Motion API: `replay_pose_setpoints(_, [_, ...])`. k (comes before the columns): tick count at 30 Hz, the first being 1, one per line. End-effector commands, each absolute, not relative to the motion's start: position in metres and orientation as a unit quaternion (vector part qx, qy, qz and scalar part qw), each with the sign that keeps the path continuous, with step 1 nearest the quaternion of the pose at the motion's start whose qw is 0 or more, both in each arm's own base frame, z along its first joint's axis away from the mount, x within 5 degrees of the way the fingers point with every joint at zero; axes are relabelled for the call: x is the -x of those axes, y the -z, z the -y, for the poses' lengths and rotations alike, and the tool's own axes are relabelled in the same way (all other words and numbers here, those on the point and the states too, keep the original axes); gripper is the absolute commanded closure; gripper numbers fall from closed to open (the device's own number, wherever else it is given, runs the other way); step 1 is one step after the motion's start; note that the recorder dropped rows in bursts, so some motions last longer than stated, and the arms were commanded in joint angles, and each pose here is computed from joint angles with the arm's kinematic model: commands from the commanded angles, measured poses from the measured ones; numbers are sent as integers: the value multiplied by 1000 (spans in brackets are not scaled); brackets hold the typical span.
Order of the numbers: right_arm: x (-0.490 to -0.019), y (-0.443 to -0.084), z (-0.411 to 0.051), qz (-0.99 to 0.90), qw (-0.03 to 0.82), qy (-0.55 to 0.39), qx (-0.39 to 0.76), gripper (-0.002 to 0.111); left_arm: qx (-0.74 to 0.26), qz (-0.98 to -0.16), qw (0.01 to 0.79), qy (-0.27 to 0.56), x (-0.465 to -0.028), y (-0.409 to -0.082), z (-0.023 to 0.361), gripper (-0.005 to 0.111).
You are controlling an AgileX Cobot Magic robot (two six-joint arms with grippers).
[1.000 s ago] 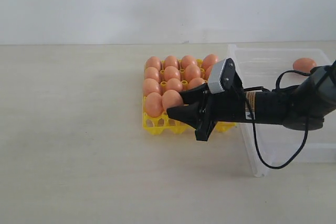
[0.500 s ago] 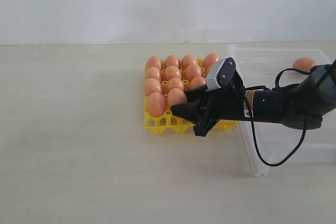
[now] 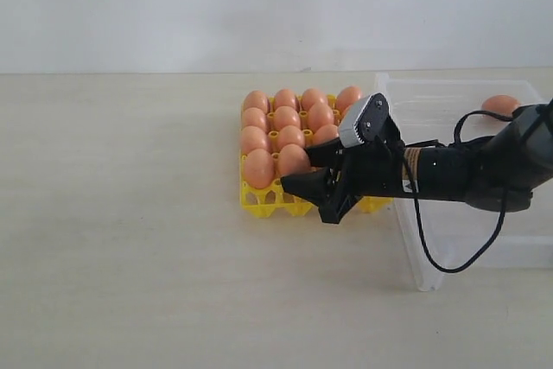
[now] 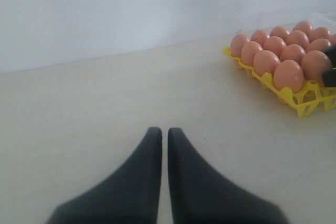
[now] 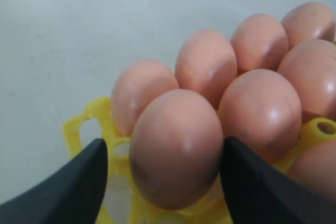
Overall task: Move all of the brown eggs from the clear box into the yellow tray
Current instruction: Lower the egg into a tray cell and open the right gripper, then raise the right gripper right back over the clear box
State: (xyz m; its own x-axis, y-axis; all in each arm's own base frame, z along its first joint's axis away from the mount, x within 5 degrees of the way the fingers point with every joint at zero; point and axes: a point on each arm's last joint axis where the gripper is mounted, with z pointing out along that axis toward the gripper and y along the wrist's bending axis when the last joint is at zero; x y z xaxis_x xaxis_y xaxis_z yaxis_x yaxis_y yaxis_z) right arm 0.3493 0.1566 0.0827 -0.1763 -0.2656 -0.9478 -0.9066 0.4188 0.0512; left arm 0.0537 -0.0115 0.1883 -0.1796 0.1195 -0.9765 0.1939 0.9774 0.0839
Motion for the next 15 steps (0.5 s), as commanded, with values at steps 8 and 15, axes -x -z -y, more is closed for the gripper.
replay_pose_setpoints(8, [-352, -146, -154, -671, 527, -321, 411, 50, -102, -765, 636, 25, -54, -188, 11, 103])
replay_pose_setpoints(15, [-360, -187, -131, -762, 518, -188, 339, 50, -102, -765, 636, 25, -54, -188, 11, 103])
